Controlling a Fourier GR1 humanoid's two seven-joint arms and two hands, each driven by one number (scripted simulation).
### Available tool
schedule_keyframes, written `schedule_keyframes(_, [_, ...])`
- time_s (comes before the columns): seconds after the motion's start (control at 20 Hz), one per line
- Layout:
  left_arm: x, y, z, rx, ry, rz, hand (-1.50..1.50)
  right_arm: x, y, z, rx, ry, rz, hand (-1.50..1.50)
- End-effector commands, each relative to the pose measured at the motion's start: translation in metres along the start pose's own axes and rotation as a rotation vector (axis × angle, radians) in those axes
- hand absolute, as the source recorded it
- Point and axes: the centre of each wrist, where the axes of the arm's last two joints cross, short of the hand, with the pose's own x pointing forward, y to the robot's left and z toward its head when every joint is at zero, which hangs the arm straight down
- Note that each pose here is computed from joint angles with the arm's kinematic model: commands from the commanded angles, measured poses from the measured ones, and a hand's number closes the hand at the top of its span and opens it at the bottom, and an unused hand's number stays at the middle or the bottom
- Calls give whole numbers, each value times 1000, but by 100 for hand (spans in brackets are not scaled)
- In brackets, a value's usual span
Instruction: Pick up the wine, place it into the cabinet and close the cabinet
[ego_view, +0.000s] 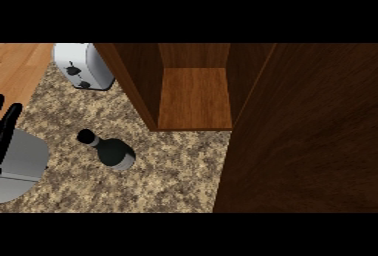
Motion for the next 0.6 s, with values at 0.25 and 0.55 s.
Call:
schedule_keyframes(0.25, [-30,18,-1,9,16,-7,-150,37,0,29,-61,-90,79,-150])
schedule_keyframes(0.55, [-62,22,-8,46,55,-20,-150,38,2,27,-67,-90,72,-150])
